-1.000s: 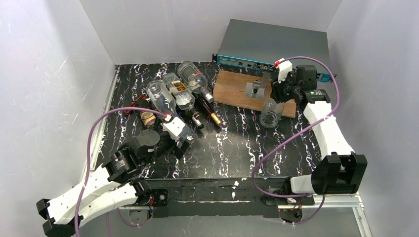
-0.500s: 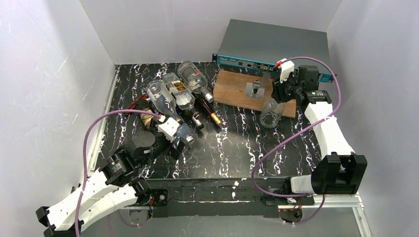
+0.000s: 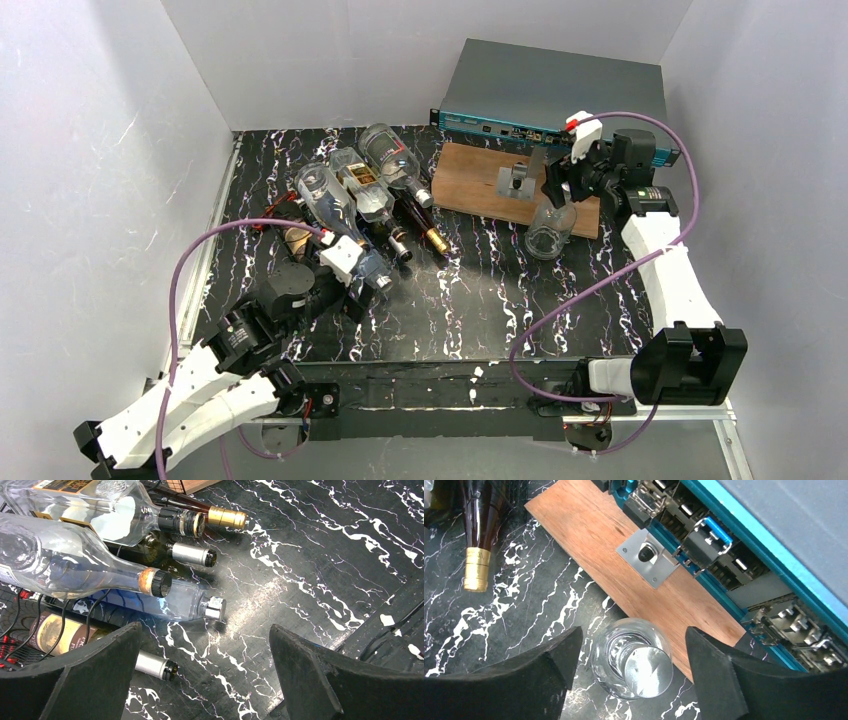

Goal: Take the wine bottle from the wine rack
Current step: Move the wine bottle to the center of the board, then pick up the wine bottle from the wine rack.

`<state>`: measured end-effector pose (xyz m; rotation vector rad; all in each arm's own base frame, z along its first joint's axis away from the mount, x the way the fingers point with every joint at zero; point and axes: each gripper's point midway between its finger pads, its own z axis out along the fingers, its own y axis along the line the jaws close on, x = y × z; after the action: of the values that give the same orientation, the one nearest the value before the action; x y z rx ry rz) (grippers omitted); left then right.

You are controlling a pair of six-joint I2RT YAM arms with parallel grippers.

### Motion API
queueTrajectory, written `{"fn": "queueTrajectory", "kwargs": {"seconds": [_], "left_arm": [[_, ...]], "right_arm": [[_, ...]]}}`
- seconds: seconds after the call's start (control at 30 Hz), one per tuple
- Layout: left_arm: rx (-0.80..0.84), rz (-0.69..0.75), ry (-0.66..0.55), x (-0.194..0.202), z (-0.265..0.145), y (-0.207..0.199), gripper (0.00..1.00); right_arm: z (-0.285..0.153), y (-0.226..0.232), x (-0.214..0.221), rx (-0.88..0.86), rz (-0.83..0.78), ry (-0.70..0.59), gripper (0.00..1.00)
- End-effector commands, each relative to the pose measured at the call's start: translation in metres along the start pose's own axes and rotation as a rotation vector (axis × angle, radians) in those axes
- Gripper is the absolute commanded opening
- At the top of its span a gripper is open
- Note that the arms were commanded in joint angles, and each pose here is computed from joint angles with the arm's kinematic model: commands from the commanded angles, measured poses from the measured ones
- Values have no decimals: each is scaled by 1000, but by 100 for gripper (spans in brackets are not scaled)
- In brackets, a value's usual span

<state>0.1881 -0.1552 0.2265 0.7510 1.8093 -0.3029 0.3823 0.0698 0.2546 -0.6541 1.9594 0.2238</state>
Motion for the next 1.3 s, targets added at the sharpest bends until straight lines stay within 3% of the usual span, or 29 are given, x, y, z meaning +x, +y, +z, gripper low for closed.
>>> {"fn": "queueTrajectory", "kwargs": {"seconds": [0.0,0.17,0.47,0.73,0.87,1.1,1.27], "left_arm": [[2,-50,-23,-5,1,0,98],[1,-218,-55,-20,-1,-4,98],[-54,-562,-26,-49,-13,-3,98],[-110,-752,103,-42,6,-12,98],[-227,-846,167,-40,18,-4,98],[-559,-827,336,-24,23,28,95],[-681,-750,345,-16,32,54,89]], "right_arm": [[-24,2,-40,-24,-57,-112,88],[-46,11,-57,-66,-102,-132,98],[-83,44,-67,-200,-207,-139,98],[-119,95,-62,-423,-253,-162,98],[-126,110,-46,-481,-231,-138,98],[-123,127,-22,-551,-189,-136,98],[-117,129,-16,-566,-170,-135,98]]}}
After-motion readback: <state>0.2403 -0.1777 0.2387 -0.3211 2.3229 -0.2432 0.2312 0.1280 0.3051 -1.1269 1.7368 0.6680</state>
